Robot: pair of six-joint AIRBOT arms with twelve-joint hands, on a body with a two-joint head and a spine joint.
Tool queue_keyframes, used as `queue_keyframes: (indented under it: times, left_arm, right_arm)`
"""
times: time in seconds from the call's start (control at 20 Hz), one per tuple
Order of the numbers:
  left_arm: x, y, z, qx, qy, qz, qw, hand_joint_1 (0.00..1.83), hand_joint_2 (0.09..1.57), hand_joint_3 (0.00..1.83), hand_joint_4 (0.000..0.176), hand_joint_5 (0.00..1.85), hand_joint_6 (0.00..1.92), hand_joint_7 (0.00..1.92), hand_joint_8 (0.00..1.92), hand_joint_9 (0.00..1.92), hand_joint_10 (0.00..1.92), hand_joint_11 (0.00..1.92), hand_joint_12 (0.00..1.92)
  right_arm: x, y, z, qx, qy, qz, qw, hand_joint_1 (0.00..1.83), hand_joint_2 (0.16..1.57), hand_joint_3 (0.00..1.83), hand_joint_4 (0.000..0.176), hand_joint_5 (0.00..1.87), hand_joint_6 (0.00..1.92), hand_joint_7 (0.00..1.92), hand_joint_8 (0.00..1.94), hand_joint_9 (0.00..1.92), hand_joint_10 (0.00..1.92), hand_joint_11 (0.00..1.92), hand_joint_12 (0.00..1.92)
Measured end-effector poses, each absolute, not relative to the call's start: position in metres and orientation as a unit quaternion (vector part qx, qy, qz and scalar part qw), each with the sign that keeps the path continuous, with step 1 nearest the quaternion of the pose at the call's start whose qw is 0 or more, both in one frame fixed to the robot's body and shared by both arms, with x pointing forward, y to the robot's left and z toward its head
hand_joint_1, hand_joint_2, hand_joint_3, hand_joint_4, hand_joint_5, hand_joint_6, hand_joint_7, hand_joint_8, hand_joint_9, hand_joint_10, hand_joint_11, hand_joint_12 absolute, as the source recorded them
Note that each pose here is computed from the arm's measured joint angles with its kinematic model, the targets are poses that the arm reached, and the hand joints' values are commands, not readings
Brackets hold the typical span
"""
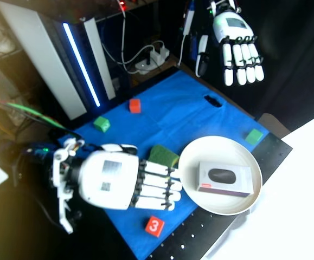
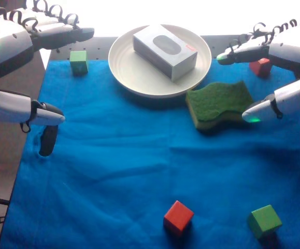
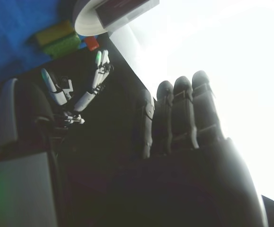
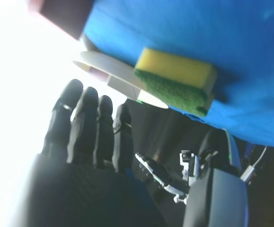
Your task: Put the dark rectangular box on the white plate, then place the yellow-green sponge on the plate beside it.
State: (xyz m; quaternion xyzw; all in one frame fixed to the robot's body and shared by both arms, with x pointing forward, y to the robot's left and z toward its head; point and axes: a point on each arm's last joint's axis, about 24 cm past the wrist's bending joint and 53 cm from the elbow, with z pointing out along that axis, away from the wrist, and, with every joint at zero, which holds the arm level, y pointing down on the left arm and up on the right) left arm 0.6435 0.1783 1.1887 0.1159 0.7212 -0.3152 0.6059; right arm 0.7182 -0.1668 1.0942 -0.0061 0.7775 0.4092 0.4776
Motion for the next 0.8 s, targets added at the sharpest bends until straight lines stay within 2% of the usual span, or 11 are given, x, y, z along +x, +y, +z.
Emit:
queue_keyframes:
  times: [0.05,0.1,0.15,0.2,0.35,0.4,0.45,0.5,0.7,0.75,0.8]
  left_arm:
    - [0.643,0.178,1.189,0.116,0.721,-0.315,0.606,0.9,0.93,0.0,0.083,0.15,0.0,0.1,0.0,0.04,0.0,0.0,0.0]
    - [0.643,0.178,1.188,0.116,0.721,-0.315,0.606,0.9,0.93,0.0,0.083,0.15,0.0,0.1,0.0,0.04,0.0,0.0,0.0]
    - [0.643,0.178,1.188,0.116,0.721,-0.315,0.606,0.91,0.93,0.01,0.072,0.15,0.0,0.09,0.0,0.03,0.0,0.0,0.0]
    - [0.643,0.179,1.188,0.116,0.722,-0.315,0.605,0.9,0.93,0.0,0.078,0.15,0.0,0.1,0.0,0.04,0.0,0.01,0.0]
    - [0.643,0.178,1.188,0.116,0.721,-0.315,0.605,0.93,0.93,0.0,0.075,0.15,0.0,0.1,0.0,0.04,0.0,0.0,0.0]
    - [0.643,0.179,1.188,0.116,0.722,-0.315,0.605,0.93,0.93,0.0,0.08,0.14,0.0,0.1,0.0,0.05,0.01,0.0,0.0]
    - [0.643,0.178,1.188,0.116,0.721,-0.316,0.606,0.94,0.93,0.0,0.074,0.14,0.0,0.1,0.0,0.05,0.01,0.0,0.0]
    - [0.643,0.178,1.188,0.116,0.721,-0.316,0.606,0.93,0.93,0.0,0.07,0.14,0.0,0.11,0.01,0.06,0.01,0.01,0.0]
    - [0.643,0.178,1.188,0.115,0.721,-0.317,0.606,0.92,0.93,0.0,0.069,0.14,0.0,0.11,0.0,0.06,0.01,0.01,0.01]
    - [0.643,0.178,1.189,0.115,0.721,-0.317,0.606,0.92,0.93,0.0,0.069,0.14,0.0,0.11,0.0,0.06,0.01,0.01,0.01]
    - [0.643,0.178,1.188,0.115,0.721,-0.317,0.605,0.91,0.93,0.0,0.075,0.14,0.0,0.11,0.0,0.06,0.01,0.01,0.01]
  right_arm:
    - [0.718,-0.167,1.092,-0.009,0.78,0.405,0.477,0.77,0.85,0.0,0.017,0.39,0.0,0.48,0.0,0.5,0.01,0.07,1.16]
    - [0.718,-0.167,1.091,-0.011,0.782,0.403,0.476,0.77,0.85,0.0,0.017,0.39,0.0,0.48,0.0,0.5,0.01,0.07,1.16]
    - [0.718,-0.168,1.09,-0.01,0.783,0.401,0.476,0.75,0.83,0.0,0.019,0.4,0.01,0.53,0.02,0.54,0.02,0.06,1.18]
    - [0.718,-0.168,1.09,-0.009,0.784,0.4,0.475,0.74,0.83,0.0,0.0,0.41,0.0,0.51,0.01,0.52,0.01,0.06,1.12]
    - [0.717,-0.167,1.087,-0.019,0.787,0.395,0.474,0.77,0.82,0.0,0.0,0.45,0.0,0.52,0.0,0.53,0.01,0.15,1.07]
    - [0.717,-0.168,1.085,-0.02,0.789,0.391,0.473,0.81,0.83,0.0,0.0,0.45,0.0,0.49,0.0,0.49,0.0,0.11,1.05]
    - [0.718,-0.169,1.083,-0.021,0.791,0.386,0.473,0.81,0.82,0.0,0.0,0.45,0.0,0.48,0.0,0.48,0.0,0.08,1.09]
    - [0.719,-0.17,1.082,-0.021,0.793,0.383,0.473,0.78,0.82,0.0,0.014,0.44,0.0,0.46,0.0,0.48,0.0,0.08,1.09]
    - [0.718,-0.168,1.076,-0.026,0.797,0.378,0.47,0.74,0.83,0.01,0.025,0.41,0.0,0.42,0.0,0.42,0.0,0.04,1.05]
    - [0.719,-0.167,1.073,-0.026,0.799,0.376,0.468,0.73,0.83,0.01,0.035,0.39,0.0,0.43,0.0,0.44,0.01,0.05,1.05]
    - [0.72,-0.167,1.072,-0.025,0.8,0.375,0.468,0.72,0.83,0.0,0.033,0.4,0.0,0.45,0.0,0.47,0.01,0.06,1.1]
